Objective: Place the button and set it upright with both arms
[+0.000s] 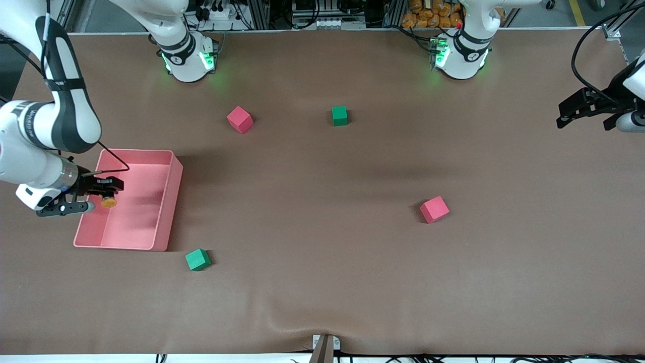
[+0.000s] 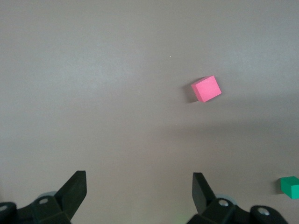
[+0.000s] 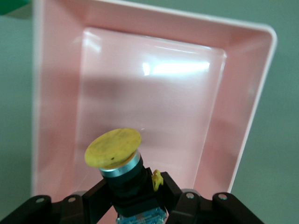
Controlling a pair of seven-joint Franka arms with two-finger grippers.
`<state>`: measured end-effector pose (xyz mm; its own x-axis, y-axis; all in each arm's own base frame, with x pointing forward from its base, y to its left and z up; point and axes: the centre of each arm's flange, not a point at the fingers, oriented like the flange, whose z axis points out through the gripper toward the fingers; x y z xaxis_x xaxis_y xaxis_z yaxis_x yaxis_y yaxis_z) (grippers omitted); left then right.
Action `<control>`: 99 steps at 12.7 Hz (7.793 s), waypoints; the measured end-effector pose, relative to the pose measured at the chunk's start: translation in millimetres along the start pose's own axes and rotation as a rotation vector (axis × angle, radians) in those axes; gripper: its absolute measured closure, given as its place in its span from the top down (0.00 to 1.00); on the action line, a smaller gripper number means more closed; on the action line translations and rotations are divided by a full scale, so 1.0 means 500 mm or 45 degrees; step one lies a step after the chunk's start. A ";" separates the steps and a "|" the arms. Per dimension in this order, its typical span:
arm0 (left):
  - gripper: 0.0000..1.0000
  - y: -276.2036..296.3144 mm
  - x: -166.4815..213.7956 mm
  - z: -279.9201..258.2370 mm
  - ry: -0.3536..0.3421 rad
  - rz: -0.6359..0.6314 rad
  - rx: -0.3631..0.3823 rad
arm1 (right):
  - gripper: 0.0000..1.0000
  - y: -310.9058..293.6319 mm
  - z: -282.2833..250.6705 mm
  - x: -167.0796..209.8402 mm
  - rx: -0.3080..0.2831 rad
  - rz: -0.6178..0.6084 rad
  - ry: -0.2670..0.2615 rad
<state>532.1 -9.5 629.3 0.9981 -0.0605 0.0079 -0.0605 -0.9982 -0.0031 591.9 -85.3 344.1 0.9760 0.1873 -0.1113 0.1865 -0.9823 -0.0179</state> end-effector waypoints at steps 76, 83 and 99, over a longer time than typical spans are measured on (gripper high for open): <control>1.00 0.717 0.142 0.508 -0.239 -0.136 -0.164 | 1.00 -0.319 -0.277 0.084 0.035 0.165 -0.069; 1.00 0.922 0.072 0.660 -0.167 -0.285 -0.193 | 1.00 -0.301 -0.361 -0.011 -0.275 -0.215 -0.079; 1.00 1.001 0.022 0.853 -0.142 -0.355 -0.172 | 1.00 -0.179 -0.490 -0.124 0.032 0.248 -0.029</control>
<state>516.0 -508.6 201.5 0.9706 0.2087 -0.1201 0.2226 -0.9679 0.1165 542.5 -8.1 596.2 0.9905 -0.0058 -0.1373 -0.0085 -0.9998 -0.0189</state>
